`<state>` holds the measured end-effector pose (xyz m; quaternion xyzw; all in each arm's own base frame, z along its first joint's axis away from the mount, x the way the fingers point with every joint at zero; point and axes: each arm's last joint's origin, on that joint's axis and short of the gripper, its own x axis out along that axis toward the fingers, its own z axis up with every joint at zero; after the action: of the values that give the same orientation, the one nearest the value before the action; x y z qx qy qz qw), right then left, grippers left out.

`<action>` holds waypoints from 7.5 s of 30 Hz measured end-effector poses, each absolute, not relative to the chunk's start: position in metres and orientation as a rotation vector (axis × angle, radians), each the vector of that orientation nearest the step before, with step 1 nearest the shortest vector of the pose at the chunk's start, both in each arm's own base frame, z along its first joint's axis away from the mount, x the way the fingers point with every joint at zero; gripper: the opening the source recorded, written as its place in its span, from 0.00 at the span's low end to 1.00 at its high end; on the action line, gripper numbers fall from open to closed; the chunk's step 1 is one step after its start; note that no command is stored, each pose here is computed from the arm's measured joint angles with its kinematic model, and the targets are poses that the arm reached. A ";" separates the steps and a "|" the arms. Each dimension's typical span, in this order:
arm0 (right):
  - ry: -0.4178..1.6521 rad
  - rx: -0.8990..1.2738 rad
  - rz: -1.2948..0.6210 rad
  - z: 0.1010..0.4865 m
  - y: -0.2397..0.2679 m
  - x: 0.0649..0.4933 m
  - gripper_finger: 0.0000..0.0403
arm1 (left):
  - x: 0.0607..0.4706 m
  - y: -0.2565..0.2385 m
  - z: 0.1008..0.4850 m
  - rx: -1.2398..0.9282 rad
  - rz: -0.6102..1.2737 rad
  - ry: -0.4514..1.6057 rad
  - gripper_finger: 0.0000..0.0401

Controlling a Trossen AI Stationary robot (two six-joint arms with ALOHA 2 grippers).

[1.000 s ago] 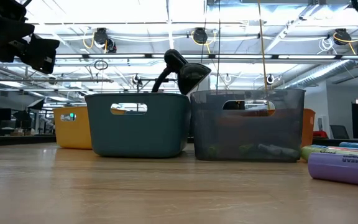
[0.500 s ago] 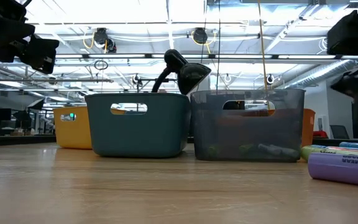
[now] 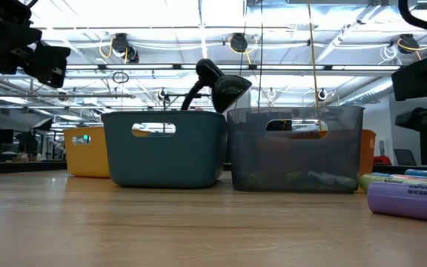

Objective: Pick & Place Markers
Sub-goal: Put the right orange highlighter into the orange bin, then put the right blue highlighter into the orange bin

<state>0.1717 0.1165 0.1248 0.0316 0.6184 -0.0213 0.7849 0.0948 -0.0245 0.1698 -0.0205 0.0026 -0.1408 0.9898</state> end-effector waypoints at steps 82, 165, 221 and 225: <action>0.667 0.573 -0.564 0.199 -0.061 0.200 0.33 | 0.095 -0.025 0.170 -0.041 -0.283 0.005 0.53; 1.414 1.002 -0.867 0.130 0.010 0.118 0.13 | 0.095 -0.025 0.169 -0.040 -0.283 0.018 0.53; 0.126 0.201 -0.187 0.369 0.017 0.198 0.10 | 0.095 -0.025 0.169 -0.040 -0.283 0.018 0.53; 0.271 0.128 -0.427 0.389 0.011 0.209 0.10 | 0.095 -0.025 0.169 -0.040 -0.283 0.018 0.53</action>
<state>0.2087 0.0115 0.3894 0.0630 0.1340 -0.2112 0.9662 0.0952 -0.0246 0.1688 -0.0199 0.0090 -0.1409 0.9898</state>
